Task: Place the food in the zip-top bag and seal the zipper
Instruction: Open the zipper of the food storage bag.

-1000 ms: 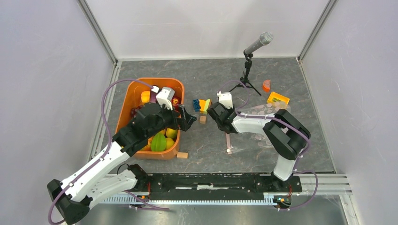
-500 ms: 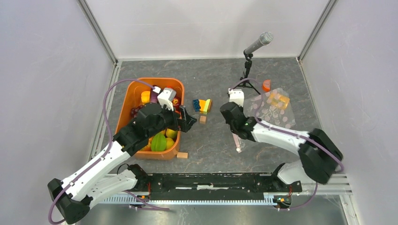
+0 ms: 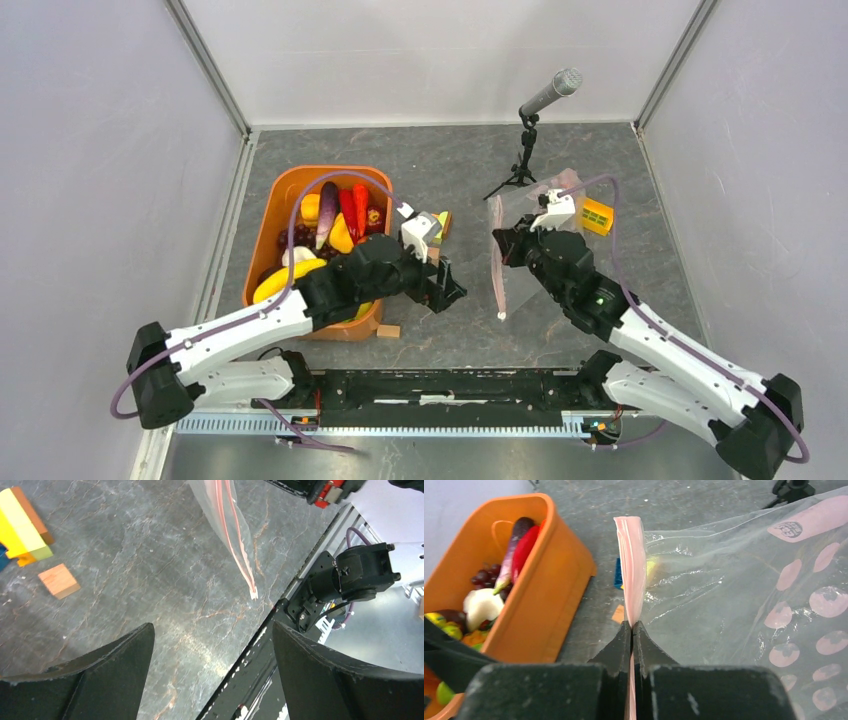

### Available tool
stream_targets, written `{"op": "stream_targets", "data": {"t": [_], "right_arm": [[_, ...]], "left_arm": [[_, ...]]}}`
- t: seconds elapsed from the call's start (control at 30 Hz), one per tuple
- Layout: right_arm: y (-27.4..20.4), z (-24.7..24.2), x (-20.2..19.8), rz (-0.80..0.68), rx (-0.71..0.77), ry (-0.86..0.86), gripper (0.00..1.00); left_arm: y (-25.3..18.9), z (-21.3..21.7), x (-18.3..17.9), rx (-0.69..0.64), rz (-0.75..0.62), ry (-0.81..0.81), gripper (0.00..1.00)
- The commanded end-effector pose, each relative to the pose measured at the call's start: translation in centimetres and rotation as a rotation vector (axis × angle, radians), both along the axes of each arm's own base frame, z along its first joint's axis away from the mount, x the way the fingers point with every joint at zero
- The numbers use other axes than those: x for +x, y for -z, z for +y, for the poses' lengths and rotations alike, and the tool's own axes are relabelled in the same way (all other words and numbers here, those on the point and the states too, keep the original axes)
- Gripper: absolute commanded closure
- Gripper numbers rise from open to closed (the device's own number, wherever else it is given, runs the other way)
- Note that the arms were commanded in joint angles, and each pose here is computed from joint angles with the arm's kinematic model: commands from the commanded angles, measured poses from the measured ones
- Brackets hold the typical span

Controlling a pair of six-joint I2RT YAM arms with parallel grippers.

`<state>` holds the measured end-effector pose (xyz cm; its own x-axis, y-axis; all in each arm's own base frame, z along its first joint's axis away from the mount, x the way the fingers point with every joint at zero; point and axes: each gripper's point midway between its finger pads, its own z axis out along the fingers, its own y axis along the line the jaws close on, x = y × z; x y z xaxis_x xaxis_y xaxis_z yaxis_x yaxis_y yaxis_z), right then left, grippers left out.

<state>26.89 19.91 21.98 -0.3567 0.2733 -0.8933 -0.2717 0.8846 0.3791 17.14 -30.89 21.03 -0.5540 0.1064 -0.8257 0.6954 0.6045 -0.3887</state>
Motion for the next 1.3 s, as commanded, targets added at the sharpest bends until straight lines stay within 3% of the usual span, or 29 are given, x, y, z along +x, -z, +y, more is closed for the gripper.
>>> {"op": "stream_targets", "data": {"t": [0.0, 0.1, 0.43, 0.6, 0.9, 1.27], "right_arm": [[-0.8, 0.7, -1.6, 0.011, 0.062, -0.077, 1.0], [-1.2, 0.7, -2.0, 0.009, 0.083, -0.091, 1.0], [-2.6, 0.9, -2.6, -0.003, 0.138, -0.11, 1.0], [-2.7, 0.9, -2.7, -0.004, 0.144, -0.113, 1.0], [-2.9, 0.9, -2.9, -0.008, 0.151, -0.121, 1.0], [-1.9, 0.9, -2.8, 0.006, 0.142, -0.111, 1.0]], "left_arm": [[-2.0, -2.6, 0.9, -0.078, -0.124, -0.012, 0.07], [-3.0, -4.4, 0.6, -0.177, -0.129, -0.006, 0.09], [-0.6, -6.3, 2.3, -0.173, -0.126, -0.114, 0.2], [-0.5, -7.6, 2.9, -0.22, -0.112, -0.132, 0.18], [1.8, -6.6, 4.1, -0.147, -0.103, -0.217, 0.3], [0.7, -7.2, 3.2, -0.194, -0.106, -0.162, 0.24]]}}
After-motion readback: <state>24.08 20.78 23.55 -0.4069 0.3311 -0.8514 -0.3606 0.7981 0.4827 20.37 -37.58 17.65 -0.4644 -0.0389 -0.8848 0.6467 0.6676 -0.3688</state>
